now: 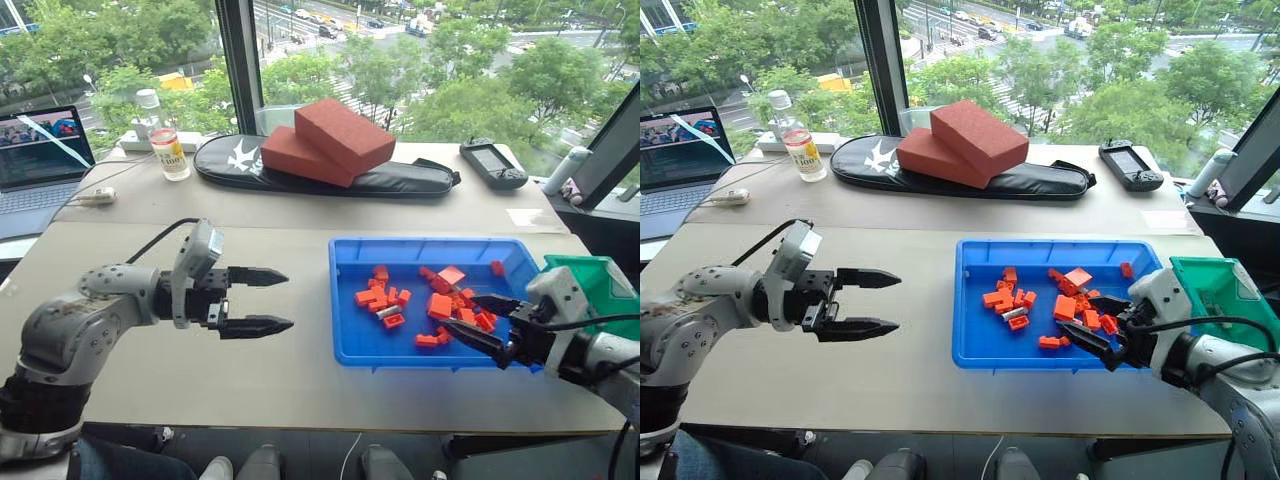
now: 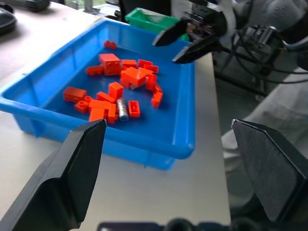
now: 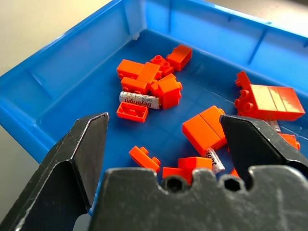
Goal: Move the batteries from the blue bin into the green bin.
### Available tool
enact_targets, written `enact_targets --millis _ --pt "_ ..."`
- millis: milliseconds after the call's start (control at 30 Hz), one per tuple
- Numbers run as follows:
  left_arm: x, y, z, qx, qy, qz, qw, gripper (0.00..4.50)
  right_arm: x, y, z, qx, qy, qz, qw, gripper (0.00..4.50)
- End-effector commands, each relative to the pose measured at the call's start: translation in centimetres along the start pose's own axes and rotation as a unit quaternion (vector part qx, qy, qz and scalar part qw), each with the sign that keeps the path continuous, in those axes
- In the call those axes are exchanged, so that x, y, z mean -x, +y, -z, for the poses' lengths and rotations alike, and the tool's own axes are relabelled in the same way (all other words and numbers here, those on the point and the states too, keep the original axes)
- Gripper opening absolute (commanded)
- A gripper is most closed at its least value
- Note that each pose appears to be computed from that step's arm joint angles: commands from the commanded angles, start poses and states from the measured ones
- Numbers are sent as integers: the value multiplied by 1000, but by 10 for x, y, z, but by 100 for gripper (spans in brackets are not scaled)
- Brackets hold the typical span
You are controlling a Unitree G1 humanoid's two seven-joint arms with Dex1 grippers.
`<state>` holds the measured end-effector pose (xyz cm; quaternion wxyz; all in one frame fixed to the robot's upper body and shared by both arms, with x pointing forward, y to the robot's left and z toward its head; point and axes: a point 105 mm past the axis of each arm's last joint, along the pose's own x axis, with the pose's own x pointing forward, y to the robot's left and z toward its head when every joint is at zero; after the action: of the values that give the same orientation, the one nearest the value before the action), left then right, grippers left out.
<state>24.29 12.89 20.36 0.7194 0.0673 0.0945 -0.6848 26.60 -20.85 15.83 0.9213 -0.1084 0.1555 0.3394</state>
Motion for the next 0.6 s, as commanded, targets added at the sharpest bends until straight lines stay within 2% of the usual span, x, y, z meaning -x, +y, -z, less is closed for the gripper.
enact_targets --millis 33,333,600 --pt "-2 -3 -7 -32 4 20 999 450 -5 -18 -1 15 26 25 999 432" --pt "-10 -1 -8 -37 -10 19 999 450 -30 -25 11 33 74 6 997 432" --pt "-8 -3 -7 -35 -11 9 999 450 -40 -31 15 46 88 7 995 432"
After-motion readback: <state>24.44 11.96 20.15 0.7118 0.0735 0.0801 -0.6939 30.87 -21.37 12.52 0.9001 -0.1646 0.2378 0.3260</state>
